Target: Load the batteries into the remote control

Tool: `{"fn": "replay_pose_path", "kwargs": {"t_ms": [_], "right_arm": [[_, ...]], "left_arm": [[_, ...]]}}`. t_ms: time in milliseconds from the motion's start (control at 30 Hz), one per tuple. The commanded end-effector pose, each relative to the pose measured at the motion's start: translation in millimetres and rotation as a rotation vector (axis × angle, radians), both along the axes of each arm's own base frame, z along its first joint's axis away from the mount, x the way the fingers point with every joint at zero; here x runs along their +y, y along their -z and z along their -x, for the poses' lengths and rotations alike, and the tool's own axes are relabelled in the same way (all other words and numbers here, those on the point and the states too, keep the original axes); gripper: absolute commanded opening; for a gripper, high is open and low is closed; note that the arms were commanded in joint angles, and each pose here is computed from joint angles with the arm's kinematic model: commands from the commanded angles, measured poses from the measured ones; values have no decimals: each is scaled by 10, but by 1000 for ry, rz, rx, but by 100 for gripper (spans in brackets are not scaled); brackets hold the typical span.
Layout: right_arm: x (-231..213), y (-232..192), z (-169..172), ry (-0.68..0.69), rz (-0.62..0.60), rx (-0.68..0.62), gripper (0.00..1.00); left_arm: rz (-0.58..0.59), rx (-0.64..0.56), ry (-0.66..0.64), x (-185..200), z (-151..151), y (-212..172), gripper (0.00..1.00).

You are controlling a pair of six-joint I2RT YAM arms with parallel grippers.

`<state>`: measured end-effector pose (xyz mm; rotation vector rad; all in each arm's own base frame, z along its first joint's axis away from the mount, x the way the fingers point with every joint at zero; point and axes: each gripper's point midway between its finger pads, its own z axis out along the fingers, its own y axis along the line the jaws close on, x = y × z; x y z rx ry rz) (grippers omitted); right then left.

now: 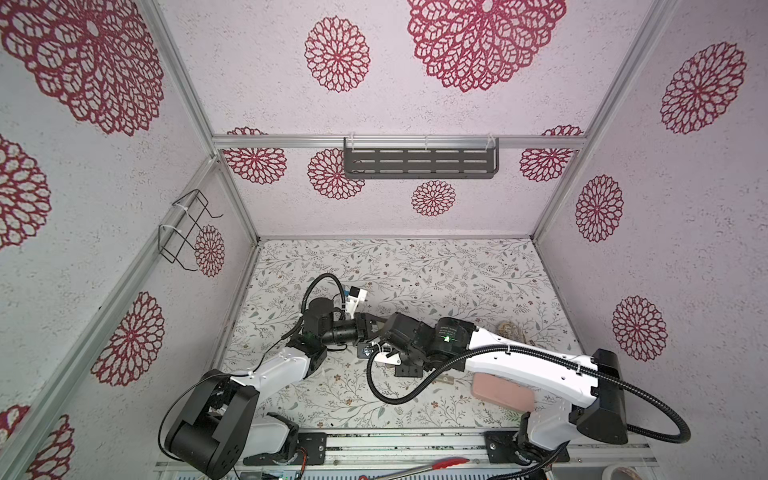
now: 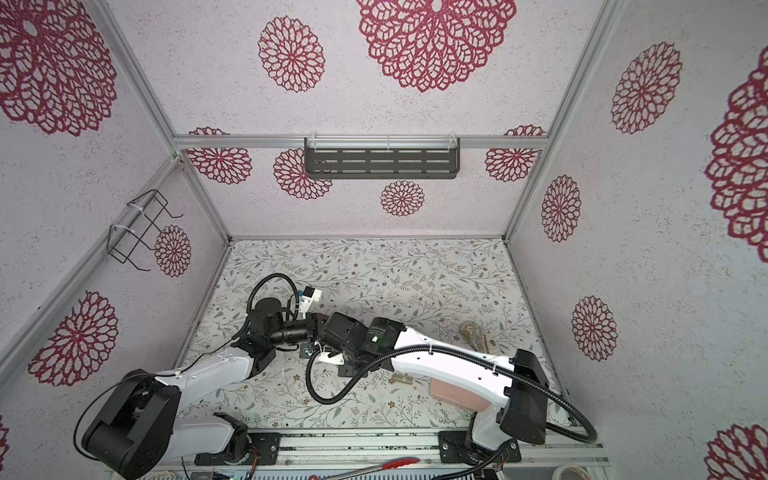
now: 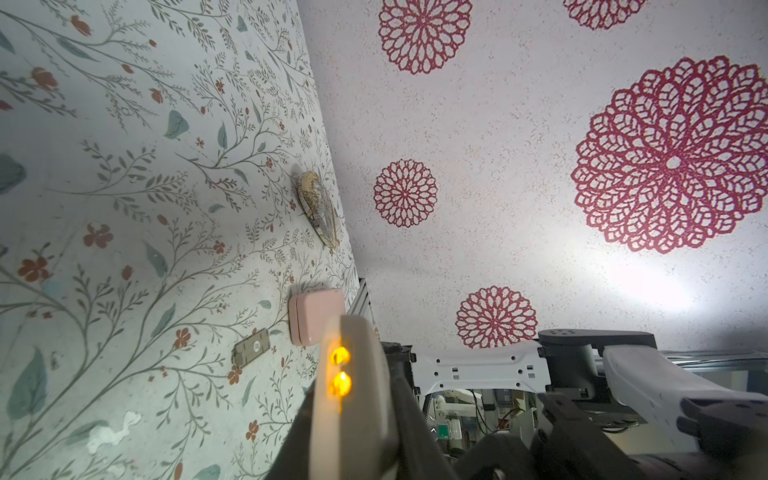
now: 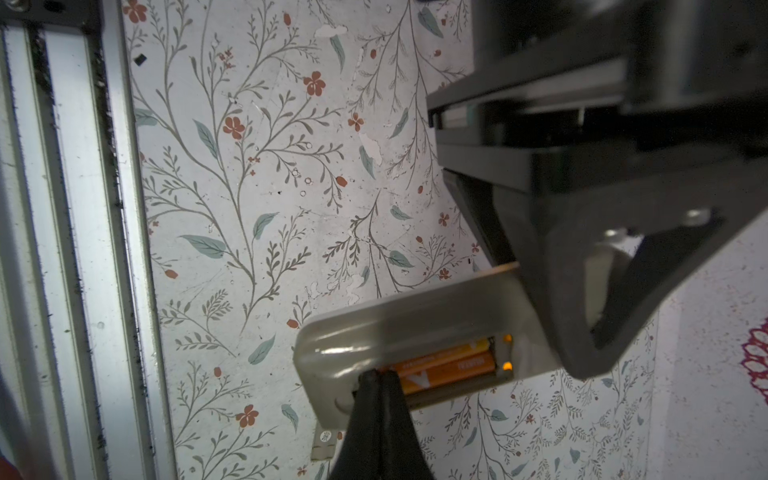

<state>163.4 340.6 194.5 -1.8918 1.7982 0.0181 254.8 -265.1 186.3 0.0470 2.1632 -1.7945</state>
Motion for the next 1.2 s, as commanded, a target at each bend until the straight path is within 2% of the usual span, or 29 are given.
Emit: {"fn": "replay_pose_path", "kwargs": {"t_ms": [0,567,733,833,1067,1167], "right_arm": [[91,-103,-194,53,-29,-67,0],[59,57,-160,47,4,-42,0],[66,-65,-196,65,-12,-60,0],[89,-256,-191,81,-62,-58,1],[80,-753,-54,125,-256,0,27],[-24,-841,5,176,-314,33,36]], "left_arm": [[49,-27,102,-88,197,-164,0],[51,-33,106,-91,207,-186,0],[46,-35,99,-82,196,-183,0],[28,-40,84,-65,173,-163,0],[-16,-28,0,64,65,-57,0],[-55,-13,-54,155,9,41,0]]}}
